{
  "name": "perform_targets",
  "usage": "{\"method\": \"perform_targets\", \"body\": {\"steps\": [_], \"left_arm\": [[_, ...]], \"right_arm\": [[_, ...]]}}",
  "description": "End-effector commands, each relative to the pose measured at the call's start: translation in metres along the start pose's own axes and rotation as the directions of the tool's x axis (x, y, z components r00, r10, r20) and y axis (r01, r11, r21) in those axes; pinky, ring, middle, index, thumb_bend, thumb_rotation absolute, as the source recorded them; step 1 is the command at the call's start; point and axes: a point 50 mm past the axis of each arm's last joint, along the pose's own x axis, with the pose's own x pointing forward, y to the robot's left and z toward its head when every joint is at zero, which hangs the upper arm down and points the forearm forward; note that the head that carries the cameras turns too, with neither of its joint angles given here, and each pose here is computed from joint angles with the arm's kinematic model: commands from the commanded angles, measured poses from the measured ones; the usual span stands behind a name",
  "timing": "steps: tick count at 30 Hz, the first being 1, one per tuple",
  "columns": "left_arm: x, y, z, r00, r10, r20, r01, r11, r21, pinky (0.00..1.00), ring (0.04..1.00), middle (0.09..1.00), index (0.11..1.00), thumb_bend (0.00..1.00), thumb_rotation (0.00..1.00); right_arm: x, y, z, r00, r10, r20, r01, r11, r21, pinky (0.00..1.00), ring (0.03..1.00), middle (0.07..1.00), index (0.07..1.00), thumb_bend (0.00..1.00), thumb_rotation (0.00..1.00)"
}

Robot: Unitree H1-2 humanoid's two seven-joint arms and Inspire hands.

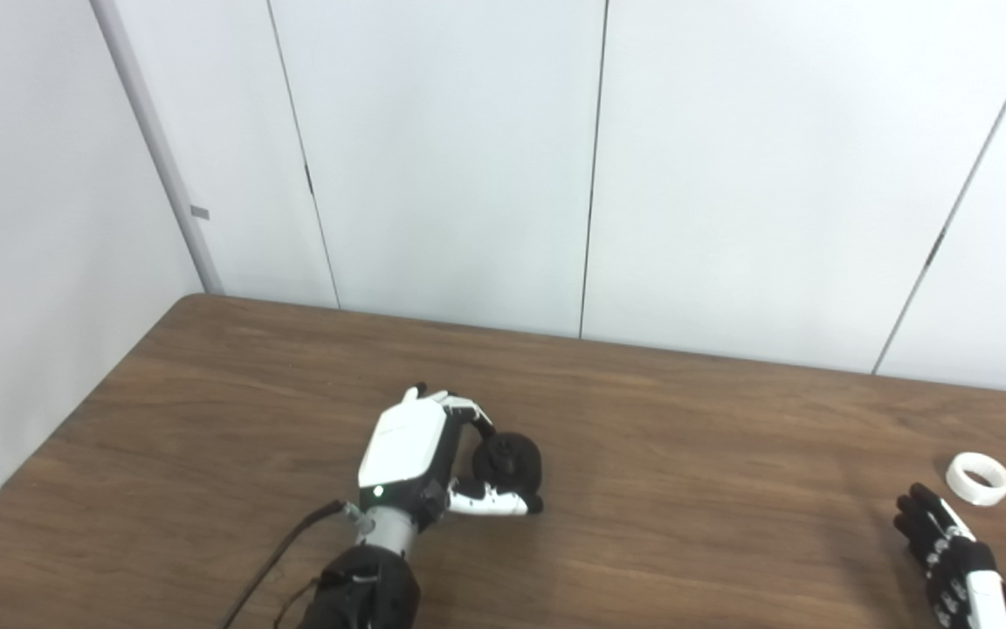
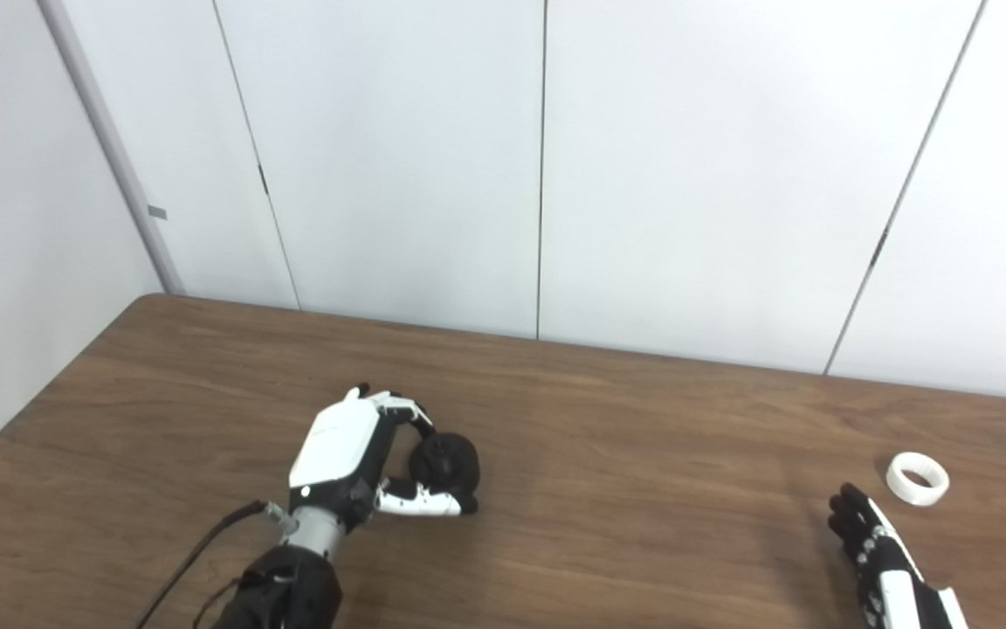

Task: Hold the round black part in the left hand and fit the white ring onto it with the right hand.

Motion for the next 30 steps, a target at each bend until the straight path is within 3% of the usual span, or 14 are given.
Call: {"method": "perform_targets", "body": {"steps": [1, 12, 30], "left_arm": [[-0.001, 0.009, 0.019, 0.993, 0.072, 0.091, -0.073, 0.997, 0.004, 1.0, 0.881, 0.772, 0.482, 0.52, 0.06], [-0.035, -0.024, 0.041, 0.98, 0.035, 0.196, -0.046, 0.998, 0.052, 1.0, 0.868, 0.768, 0.482, 0.52, 0.06], [-0.079, -0.057, 0.035, 0.971, -0.08, 0.227, 0.071, 0.996, 0.048, 1.0, 0.904, 0.786, 0.482, 0.52, 0.05]], "right_arm": [[-0.003, 0.004, -0.014, 0.998, -0.006, -0.058, 0.007, 1.0, 0.018, 0.99, 0.928, 0.918, 0.913, 0.56, 1.0], [-0.001, 0.007, -0.013, 0.998, -0.006, -0.061, 0.007, 1.0, 0.012, 1.0, 0.924, 0.911, 0.908, 0.59, 1.0], [-0.003, 0.015, -0.003, 0.999, -0.006, -0.052, 0.006, 1.0, 0.01, 0.97, 0.908, 0.904, 0.901, 0.6, 1.0]]}}
